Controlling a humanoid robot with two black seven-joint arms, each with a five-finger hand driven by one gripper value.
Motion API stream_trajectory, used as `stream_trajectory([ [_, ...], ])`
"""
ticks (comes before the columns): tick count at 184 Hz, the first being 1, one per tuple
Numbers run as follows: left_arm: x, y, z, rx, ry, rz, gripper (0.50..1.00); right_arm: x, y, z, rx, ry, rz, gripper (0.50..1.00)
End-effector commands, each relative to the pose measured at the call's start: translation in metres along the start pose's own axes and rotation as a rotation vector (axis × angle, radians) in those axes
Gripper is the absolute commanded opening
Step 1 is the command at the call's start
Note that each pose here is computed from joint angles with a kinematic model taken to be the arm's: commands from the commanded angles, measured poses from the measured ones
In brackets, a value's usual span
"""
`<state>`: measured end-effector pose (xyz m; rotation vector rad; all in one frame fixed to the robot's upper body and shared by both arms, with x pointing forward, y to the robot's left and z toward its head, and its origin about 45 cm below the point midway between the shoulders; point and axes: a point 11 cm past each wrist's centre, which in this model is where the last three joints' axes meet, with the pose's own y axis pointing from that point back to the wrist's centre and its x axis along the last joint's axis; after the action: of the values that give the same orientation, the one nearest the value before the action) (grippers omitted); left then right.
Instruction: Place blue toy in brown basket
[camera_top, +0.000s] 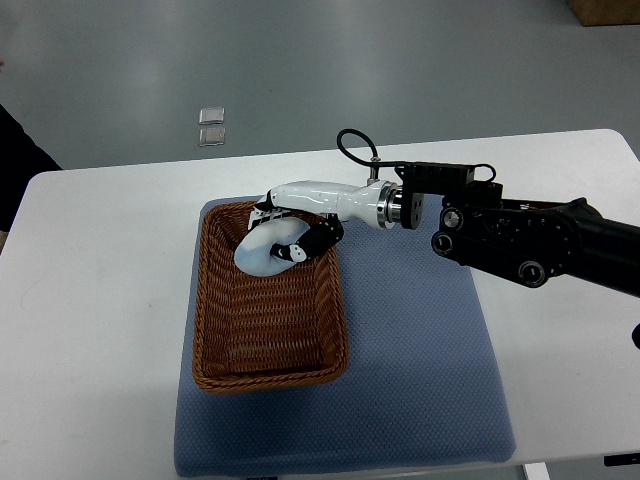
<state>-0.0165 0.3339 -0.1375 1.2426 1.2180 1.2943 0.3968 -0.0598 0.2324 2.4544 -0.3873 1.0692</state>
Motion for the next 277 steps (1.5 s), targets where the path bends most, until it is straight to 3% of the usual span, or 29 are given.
stream_trajectory([
  [1,0.000,0.000,0.000,0.000,0.000,0.000,1.000,-0.004,-0.003,0.005,-0.016,-0.011,-0.004,0.817],
  [19,0.000,0.000,0.000,0.000,-0.001,0.000,1.000,-0.004,-0.001,0.007,-0.022,-0.015,0.003,0.899],
  [66,0.000,0.000,0.000,0.000,0.000,0.000,1.000,0.013,0.013,0.019,-0.046,-0.061,0.078,0.909],
  [101,0.000,0.000,0.000,0.000,0.000,0.000,1.000,0.051,0.049,0.053,-0.110,-0.261,0.319,0.909],
  [127,0.000,0.000,0.000,0.000,-0.001,0.000,1.000,0.063,0.092,0.094,-0.192,-0.450,0.517,0.909],
  [192,-0.001,0.000,0.000,0.000,0.000,-0.002,1.000,0.028,0.184,0.174,-0.312,-0.968,0.998,0.907],
  [277,-0.001,0.000,0.000,-0.001,0.006,-0.003,1.000,-0.010,0.195,0.189,-0.295,-1.249,1.117,0.909],
])
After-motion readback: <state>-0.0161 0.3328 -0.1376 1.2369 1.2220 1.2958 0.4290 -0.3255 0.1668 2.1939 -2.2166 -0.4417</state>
